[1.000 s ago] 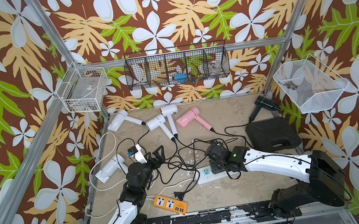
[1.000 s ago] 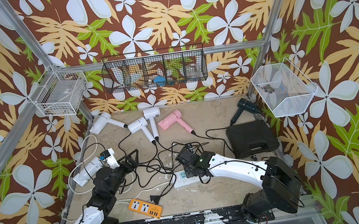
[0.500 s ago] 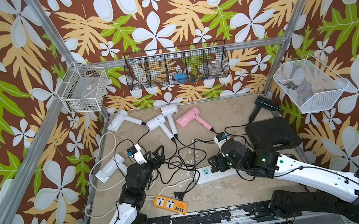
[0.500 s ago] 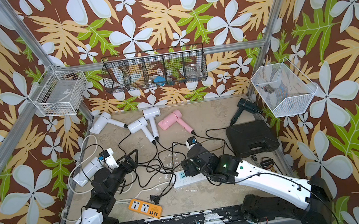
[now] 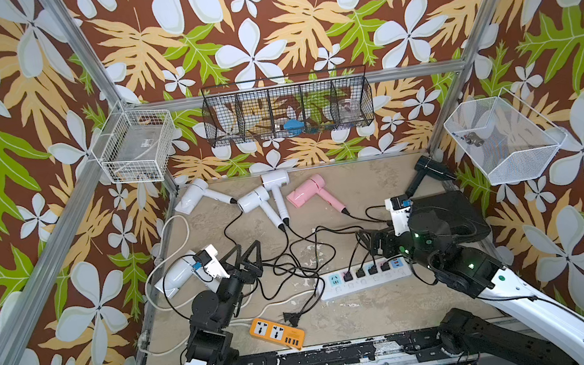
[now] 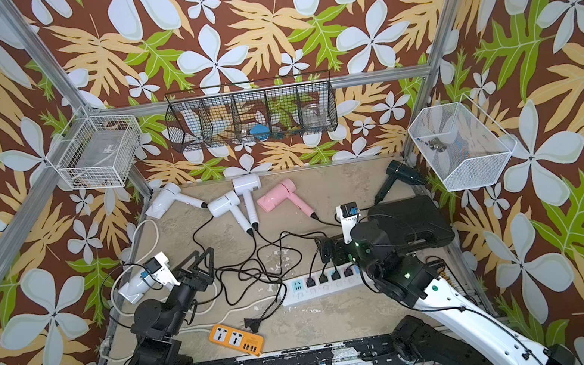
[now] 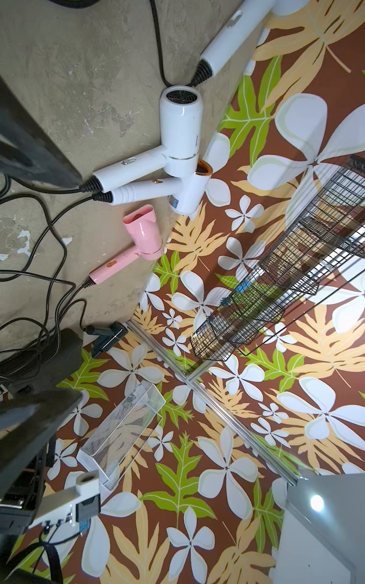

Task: Charge the blow dryers
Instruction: Pick up the plug from the center of the board.

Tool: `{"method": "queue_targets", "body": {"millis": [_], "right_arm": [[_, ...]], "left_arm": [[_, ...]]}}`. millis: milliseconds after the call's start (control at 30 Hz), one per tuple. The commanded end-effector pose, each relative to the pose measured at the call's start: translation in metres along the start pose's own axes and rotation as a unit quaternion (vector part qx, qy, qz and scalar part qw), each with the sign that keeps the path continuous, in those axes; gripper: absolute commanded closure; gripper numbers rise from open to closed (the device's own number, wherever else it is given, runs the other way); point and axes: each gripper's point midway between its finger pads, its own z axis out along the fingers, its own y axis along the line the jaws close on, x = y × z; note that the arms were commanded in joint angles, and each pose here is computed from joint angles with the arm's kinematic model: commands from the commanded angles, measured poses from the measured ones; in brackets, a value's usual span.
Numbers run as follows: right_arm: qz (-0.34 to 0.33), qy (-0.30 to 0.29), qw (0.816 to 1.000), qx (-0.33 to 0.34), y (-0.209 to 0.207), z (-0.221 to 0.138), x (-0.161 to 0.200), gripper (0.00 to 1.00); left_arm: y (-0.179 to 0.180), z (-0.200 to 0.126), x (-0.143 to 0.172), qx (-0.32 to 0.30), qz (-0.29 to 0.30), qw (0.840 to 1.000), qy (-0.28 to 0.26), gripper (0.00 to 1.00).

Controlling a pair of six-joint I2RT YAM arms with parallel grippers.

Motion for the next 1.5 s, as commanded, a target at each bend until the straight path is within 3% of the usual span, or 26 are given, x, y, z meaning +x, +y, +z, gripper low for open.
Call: {"method": "queue_targets", "body": {"millis": [0, 100, 300, 767, 933, 1100, 1233, 1467], "right_arm": [[0.022, -0.024, 0.998, -0.05, 0.001, 0.006, -0.005, 0.0], [0.054, -0.043, 0.996, -0.047, -0.021, 0.014, 0.005, 0.0], [0.075, -0.104, 0.989, -0.072, -0.027, 0.011, 0.015, 0.0], [0.065, -0.177, 0.982, -0.035, -0.043, -0.015, 0.007, 0.0], [0.074, -0.187, 0.979, -0.011, -0.053, -0.016, 0.011, 0.0], [0.079, -0.192, 0.978, 0.01, -0.063, -0.014, 0.016, 0.0], [0.083, -0.186, 0.979, 0.023, -0.069, -0.009, 0.023, 0.0], [0.086, -0.183, 0.979, 0.034, -0.074, -0.006, 0.026, 0.0]], "left_arm": [[0.001, -0.002, -0.004, -0.001, 0.015, 1.0, -0.015, 0.0], [0.004, -0.001, -0.003, -0.007, 0.022, 1.0, -0.014, 0.0], [0.015, 0.011, 0.012, -0.023, 0.027, 0.999, 0.017, 0.0], [0.019, 0.043, 0.049, -0.029, 0.024, 0.992, 0.122, 0.0], [-0.002, 0.066, 0.071, -0.035, 0.048, 0.98, 0.19, 0.0], [-0.035, 0.075, 0.088, -0.059, 0.109, 0.961, 0.245, 0.0], [-0.057, 0.064, 0.098, -0.065, 0.115, 0.951, 0.281, 0.0], [-0.048, 0.027, 0.12, -0.105, 0.105, 0.925, 0.35, 0.04]]}}
